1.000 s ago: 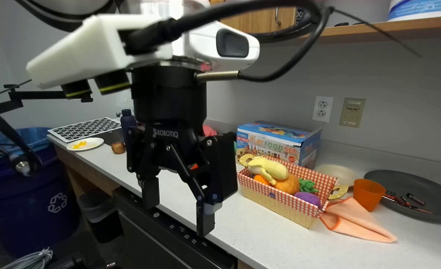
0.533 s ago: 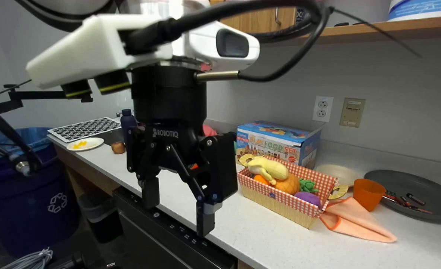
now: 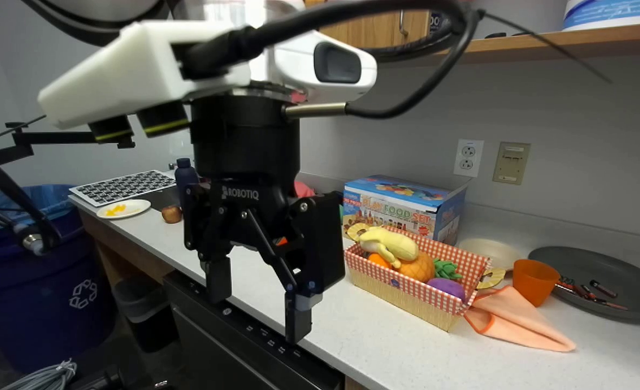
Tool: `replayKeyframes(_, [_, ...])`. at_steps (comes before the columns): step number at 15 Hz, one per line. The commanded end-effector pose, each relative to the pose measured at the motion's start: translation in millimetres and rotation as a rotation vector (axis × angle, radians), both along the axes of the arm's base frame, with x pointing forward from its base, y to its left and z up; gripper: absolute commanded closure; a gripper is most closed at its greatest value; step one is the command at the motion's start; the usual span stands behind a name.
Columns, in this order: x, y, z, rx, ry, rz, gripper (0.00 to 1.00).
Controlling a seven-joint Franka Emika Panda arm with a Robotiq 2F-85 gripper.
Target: Close the open upper cabinet door
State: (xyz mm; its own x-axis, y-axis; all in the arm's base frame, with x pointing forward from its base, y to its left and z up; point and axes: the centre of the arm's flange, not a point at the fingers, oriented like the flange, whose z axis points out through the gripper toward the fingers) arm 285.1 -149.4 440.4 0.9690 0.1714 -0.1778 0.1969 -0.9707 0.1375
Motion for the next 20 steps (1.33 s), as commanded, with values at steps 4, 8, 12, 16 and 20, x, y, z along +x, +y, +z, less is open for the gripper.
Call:
replayKeyframes(4, [0, 0, 0, -0.007, -0.007, -0.011, 0.0])
replayKeyframes(8, [-11, 19, 52, -0.061, -0.073, -0.07, 0.0])
replayKeyframes(12, [-23, 33, 90, -0.111, -0.166, -0.145, 0.0])
replayKeyframes(16, [-10, 22, 73, -0.1, -0.13, -0.117, 0.0])
replayKeyframes(20, [-15, 17, 80, -0.12, -0.136, -0.138, 0.0])
